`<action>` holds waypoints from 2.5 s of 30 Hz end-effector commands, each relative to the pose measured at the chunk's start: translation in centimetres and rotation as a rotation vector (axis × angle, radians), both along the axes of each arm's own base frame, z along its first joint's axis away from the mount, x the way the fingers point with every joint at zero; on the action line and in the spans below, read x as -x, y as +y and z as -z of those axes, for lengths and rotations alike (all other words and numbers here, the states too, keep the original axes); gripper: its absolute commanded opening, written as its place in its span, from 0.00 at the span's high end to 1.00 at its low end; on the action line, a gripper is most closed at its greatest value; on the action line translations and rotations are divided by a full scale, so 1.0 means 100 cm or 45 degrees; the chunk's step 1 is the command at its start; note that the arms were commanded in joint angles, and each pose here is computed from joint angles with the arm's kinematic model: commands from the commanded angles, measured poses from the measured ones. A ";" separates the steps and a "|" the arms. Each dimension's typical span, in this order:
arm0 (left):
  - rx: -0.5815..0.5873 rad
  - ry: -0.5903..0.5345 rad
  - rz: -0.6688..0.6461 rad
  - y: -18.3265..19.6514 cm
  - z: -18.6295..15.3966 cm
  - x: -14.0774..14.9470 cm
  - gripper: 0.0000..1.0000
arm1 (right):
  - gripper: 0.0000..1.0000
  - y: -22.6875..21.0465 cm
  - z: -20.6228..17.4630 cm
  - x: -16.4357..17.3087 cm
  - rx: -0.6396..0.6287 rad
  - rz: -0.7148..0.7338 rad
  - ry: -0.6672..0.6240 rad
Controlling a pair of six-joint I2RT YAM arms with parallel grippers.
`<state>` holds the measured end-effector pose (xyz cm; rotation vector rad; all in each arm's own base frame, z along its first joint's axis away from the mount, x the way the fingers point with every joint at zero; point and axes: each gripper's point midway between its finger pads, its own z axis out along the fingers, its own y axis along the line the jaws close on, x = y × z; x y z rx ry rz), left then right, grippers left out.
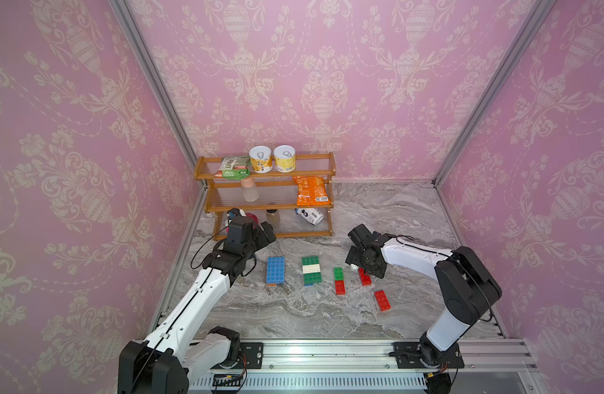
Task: Assemble a rectangle with lego
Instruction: Pick up the lego brick from the center of the board.
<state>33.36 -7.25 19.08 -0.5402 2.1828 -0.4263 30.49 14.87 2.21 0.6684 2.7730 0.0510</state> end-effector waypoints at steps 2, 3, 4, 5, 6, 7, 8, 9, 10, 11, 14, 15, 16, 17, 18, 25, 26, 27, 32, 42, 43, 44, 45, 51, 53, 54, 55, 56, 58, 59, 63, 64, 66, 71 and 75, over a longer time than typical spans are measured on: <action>-0.011 -0.010 0.036 -0.005 -0.006 0.000 0.01 | 0.09 -0.002 0.012 -0.005 0.035 -0.010 0.030; -0.013 -0.009 0.034 -0.004 -0.006 0.000 0.01 | 0.11 -0.001 0.013 -0.006 0.037 -0.016 0.032; -0.011 -0.008 0.035 -0.004 -0.005 0.000 0.01 | 0.13 0.000 0.013 -0.008 0.039 -0.024 0.031; -0.012 -0.007 0.034 -0.004 -0.005 0.000 0.01 | 0.14 0.001 0.013 -0.009 0.039 -0.032 0.030; -0.013 -0.002 0.033 -0.004 -0.003 0.001 0.01 | 0.15 0.002 0.014 -0.011 0.039 -0.041 0.026; -0.013 0.000 0.031 -0.004 -0.003 0.001 0.01 | 0.16 0.004 0.014 -0.013 0.036 -0.053 0.028; -0.014 0.002 0.028 -0.003 -0.002 0.001 0.01 | 0.17 0.005 0.014 -0.014 0.038 -0.060 0.029; -0.014 0.000 0.028 -0.003 -0.003 0.001 0.01 | 0.17 0.004 0.014 -0.015 0.048 -0.069 0.035; -0.011 0.004 0.029 -0.004 -0.002 0.001 0.01 | 0.17 0.005 0.015 -0.016 0.056 -0.078 0.040; -0.011 0.005 0.029 -0.004 -0.001 0.001 0.01 | 0.17 0.004 0.015 -0.016 0.068 -0.083 0.048; -0.010 0.004 0.028 -0.004 -0.001 0.001 0.01 | 0.17 0.002 0.017 -0.015 0.098 -0.106 0.070; -0.009 0.006 0.030 -0.004 -0.001 0.001 0.01 | 0.17 0.001 0.018 -0.015 0.104 -0.108 0.075; -0.009 0.003 0.029 -0.004 -0.001 0.001 0.01 | 0.19 0.001 0.019 -0.015 0.108 -0.117 0.081; -0.008 0.007 0.028 -0.004 0.000 0.001 0.01 | 0.19 0.000 0.019 -0.015 0.110 -0.118 0.083; -0.009 0.008 0.027 -0.004 0.000 0.001 0.01 | 0.19 -0.001 0.019 -0.015 0.114 -0.120 0.086; 0.000 0.025 0.032 -0.006 0.005 -0.001 0.01 | 0.18 -0.003 0.019 -0.019 0.138 -0.136 0.096; 0.001 0.030 0.035 -0.007 0.007 -0.001 0.01 | 0.20 -0.003 0.018 -0.019 0.140 -0.138 0.095; 0.004 0.031 0.038 -0.007 0.007 -0.001 0.01 | 0.21 -0.003 0.016 -0.020 0.143 -0.137 0.091; 0.013 0.038 0.042 -0.009 0.009 -0.001 0.01 | 0.23 -0.006 0.007 -0.022 0.158 -0.140 0.072; 0.025 0.040 0.050 -0.011 0.009 -0.002 0.01 | 0.18 -0.009 0.002 -0.022 0.170 -0.137 0.064; 0.027 0.040 0.054 -0.011 0.009 -0.002 0.01 | 0.19 -0.009 0.001 -0.022 0.169 -0.137 0.061; 0.029 0.041 0.054 -0.011 0.010 -0.002 0.01 | 0.20 -0.009 0.001 -0.021 0.170 -0.137 0.059; 0.029 0.041 0.057 -0.012 0.010 -0.002 0.01 | 0.21 -0.009 -0.001 -0.022 0.167 -0.137 0.050; 0.044 0.049 0.065 -0.014 0.012 -0.002 0.01 | 0.20 -0.009 -0.008 -0.023 0.160 -0.136 0.027; 0.049 0.049 0.067 -0.015 0.012 -0.002 0.01 | 0.20 -0.009 -0.008 -0.023 0.159 -0.133 0.025; 0.048 0.047 0.068 -0.015 0.011 -0.002 0.01 | 0.20 -0.009 -0.009 -0.023 0.158 -0.136 0.025; 0.050 0.045 0.067 -0.015 0.011 -0.001 0.01 | 0.20 -0.009 -0.008 -0.023 0.162 -0.136 0.026; 0.050 0.047 0.069 -0.015 0.011 -0.001 0.01 | 0.20 -0.009 -0.010 -0.023 0.159 -0.135 0.021; 0.048 0.044 0.069 -0.014 0.010 0.000 0.01 | 0.20 -0.009 -0.010 -0.023 0.157 -0.135 0.019; 0.049 0.039 0.068 -0.014 0.009 -0.001 0.01 | 0.21 -0.009 -0.010 -0.022 0.155 -0.135 0.019; 0.054 0.041 0.070 -0.015 0.010 -0.001 0.01 | 0.21 -0.007 -0.011 -0.024 0.135 -0.140 0.010; 0.054 0.042 0.070 -0.015 0.010 -0.001 0.01 | 0.21 -0.006 -0.012 -0.024 0.130 -0.142 0.007; 0.054 0.042 0.073 -0.015 0.010 -0.001 0.01 | 0.21 -0.005 -0.013 -0.026 0.126 -0.146 0.002; 0.053 0.041 0.071 -0.015 0.010 -0.001 0.01 | 0.24 -0.005 -0.013 -0.027 0.129 -0.151 0.006; 0.049 0.043 0.070 -0.015 0.010 -0.001 0.01 | 0.28 -0.005 -0.009 -0.027 0.124 -0.150 0.016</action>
